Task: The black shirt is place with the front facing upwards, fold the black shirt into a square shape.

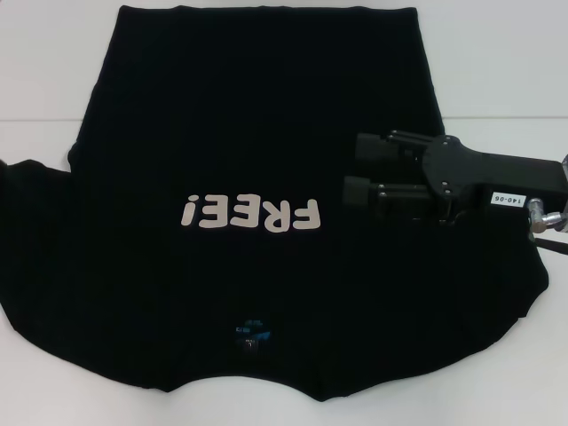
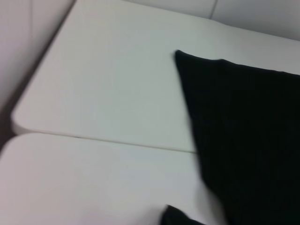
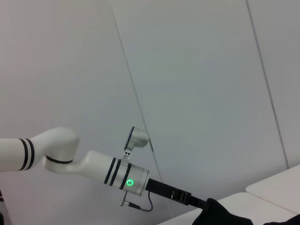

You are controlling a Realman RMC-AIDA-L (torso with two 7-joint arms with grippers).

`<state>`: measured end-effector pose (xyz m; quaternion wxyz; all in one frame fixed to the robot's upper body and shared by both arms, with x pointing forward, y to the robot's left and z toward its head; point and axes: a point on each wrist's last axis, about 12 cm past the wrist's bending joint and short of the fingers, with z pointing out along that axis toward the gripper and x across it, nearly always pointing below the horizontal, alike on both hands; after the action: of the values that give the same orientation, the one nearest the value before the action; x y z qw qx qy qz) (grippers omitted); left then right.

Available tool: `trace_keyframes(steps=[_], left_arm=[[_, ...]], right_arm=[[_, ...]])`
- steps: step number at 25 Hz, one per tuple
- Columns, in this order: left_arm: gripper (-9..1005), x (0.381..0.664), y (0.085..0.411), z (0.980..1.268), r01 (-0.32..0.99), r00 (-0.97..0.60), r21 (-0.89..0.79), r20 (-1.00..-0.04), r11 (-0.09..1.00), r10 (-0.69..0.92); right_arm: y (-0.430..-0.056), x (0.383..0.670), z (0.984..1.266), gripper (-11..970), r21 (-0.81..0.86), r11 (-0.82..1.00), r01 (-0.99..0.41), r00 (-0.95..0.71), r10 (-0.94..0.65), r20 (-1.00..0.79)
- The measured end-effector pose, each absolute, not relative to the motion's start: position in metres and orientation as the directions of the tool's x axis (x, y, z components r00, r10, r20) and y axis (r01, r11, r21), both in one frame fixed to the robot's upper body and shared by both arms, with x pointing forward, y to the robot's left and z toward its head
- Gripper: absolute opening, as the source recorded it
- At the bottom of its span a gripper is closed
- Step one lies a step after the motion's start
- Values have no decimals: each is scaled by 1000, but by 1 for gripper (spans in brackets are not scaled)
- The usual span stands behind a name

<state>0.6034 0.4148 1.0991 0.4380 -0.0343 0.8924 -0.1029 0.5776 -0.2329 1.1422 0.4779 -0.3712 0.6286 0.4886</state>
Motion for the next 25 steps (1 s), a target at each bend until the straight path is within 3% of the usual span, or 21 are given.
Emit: trace_keyframes(steps=[13, 25], left_arm=[[92, 581, 394, 1126, 265, -608, -421, -771, 868, -188], [108, 591, 320, 1104, 386, -642, -503, -749, 773, -167]], right_arm=[[-233, 576, 1140, 850, 266, 249, -931, -274, 5, -962], [-233, 576, 1140, 837, 267, 247, -932, -275, 4, -962]])
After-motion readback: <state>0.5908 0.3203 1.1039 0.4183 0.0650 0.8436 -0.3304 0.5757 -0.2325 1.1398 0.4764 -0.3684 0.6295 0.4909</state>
